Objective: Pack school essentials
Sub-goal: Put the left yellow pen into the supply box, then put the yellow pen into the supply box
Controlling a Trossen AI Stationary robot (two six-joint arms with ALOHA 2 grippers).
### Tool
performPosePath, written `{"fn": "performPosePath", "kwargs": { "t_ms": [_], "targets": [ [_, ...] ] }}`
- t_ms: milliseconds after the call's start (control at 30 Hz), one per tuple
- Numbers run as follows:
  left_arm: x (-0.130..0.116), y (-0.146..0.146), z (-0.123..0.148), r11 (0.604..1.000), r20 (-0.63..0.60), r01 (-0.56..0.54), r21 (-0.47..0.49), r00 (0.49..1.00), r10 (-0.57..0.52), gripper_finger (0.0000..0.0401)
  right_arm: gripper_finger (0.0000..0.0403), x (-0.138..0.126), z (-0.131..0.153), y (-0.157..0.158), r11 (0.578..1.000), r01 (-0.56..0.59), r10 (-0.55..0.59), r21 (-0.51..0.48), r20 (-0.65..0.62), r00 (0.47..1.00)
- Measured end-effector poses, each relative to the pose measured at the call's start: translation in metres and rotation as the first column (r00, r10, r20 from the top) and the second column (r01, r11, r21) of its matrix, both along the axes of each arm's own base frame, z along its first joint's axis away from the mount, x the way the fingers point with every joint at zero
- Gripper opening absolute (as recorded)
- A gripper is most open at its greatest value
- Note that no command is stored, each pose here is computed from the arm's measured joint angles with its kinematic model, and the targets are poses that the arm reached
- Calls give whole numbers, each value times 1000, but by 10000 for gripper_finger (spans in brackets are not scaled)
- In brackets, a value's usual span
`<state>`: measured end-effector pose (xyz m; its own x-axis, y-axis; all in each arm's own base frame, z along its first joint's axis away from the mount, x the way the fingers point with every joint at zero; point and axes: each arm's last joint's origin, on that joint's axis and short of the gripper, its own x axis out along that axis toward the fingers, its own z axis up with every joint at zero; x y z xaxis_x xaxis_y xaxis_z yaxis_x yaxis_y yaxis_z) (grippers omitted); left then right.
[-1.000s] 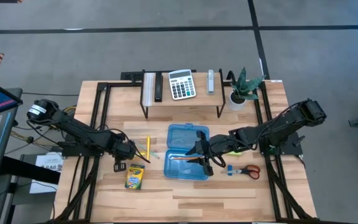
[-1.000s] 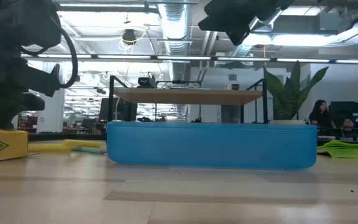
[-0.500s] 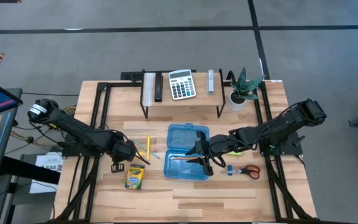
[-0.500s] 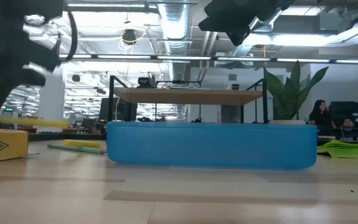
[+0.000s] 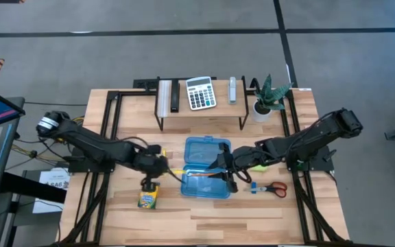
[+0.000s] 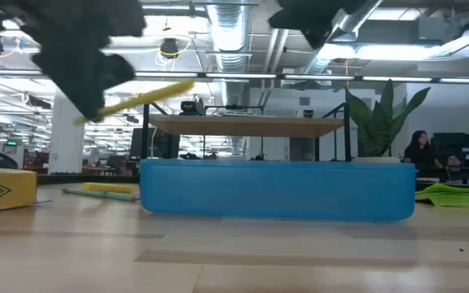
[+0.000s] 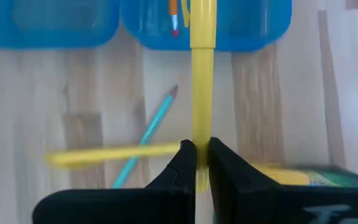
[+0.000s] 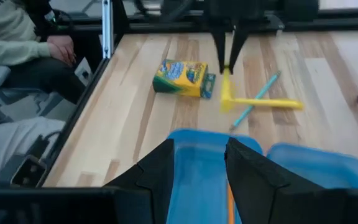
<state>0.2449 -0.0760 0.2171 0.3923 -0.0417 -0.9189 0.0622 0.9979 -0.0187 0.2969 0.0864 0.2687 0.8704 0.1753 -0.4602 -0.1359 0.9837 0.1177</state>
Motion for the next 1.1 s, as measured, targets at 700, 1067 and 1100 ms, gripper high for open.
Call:
{"fn": "performPosePath", "kwargs": {
  "t_ms": [700, 1067, 1100],
  "targets": [
    [122, -4, -35, 994, -51, 98, -49, 994, -101, 37, 163, -34, 19, 18, 992, 73, -71, -103, 16, 997],
    [113, -1, -17, 996, -36, 84, 15, 996, -84, 164, 163, -33, 19, 17, 991, 79, -78, -104, 14, 997],
    [111, -1, -14, 996, -42, 83, 28, 996, -82, 166, 163, -33, 19, 17, 991, 79, -78, -104, 14, 997]
  ]
}}
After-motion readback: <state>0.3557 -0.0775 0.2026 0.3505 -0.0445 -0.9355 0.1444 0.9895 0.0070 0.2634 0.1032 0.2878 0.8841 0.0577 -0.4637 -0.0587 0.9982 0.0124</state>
